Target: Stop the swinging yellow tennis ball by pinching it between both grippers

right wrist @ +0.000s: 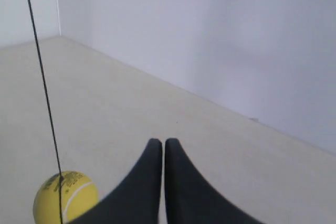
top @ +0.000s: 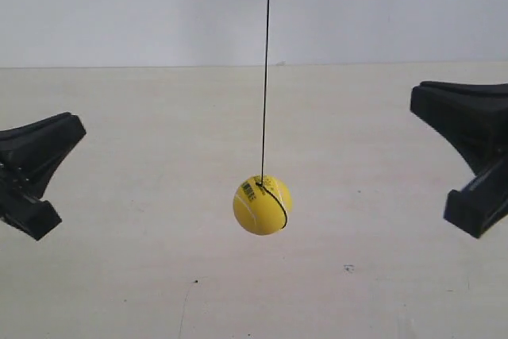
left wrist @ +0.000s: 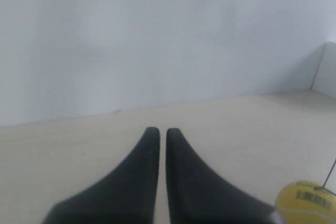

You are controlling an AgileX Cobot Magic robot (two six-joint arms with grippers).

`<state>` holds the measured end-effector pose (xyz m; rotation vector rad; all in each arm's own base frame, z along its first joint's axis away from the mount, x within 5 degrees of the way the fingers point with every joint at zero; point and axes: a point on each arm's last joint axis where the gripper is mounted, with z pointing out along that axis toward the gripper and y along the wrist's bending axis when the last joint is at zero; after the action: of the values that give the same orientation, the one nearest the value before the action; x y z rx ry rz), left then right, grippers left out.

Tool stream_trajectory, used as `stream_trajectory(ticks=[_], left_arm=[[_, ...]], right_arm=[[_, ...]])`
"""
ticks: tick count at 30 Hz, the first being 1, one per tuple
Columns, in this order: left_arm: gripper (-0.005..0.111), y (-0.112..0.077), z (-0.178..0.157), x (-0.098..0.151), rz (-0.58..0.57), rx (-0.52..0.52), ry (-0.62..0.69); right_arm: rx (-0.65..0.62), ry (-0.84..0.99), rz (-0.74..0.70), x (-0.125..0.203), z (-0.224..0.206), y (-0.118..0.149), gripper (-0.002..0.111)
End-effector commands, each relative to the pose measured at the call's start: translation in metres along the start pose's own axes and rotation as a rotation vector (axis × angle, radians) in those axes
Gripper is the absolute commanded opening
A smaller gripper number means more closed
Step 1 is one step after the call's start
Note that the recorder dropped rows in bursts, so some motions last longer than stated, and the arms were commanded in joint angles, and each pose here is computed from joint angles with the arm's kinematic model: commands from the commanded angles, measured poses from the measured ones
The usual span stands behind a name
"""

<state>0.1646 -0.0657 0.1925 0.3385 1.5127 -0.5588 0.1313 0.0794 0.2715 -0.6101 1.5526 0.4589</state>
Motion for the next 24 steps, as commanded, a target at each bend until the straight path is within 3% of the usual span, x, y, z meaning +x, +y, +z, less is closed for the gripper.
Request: stream_trajectory(ticks=[1, 9, 24], left_arm=[[0.005, -0.006, -0.018, -0.014, 0.017, -0.021, -0.101], [0.005, -0.019, -0.043, -0.039, -0.034, 0.011, -0.261], [0.005, -0.032, -0.081, -0.061, -0.029, -0.027, -0.376]], right_arm=[[0.042, -0.109, 0.029, -0.007, -0.025, 0.004, 0.000], [0.111, -0.285, 0.078, -0.022, -0.068, 0.010, 0.000], [0.182, -0.533, 0.101, -0.030, -0.125, 0.020, 0.000]])
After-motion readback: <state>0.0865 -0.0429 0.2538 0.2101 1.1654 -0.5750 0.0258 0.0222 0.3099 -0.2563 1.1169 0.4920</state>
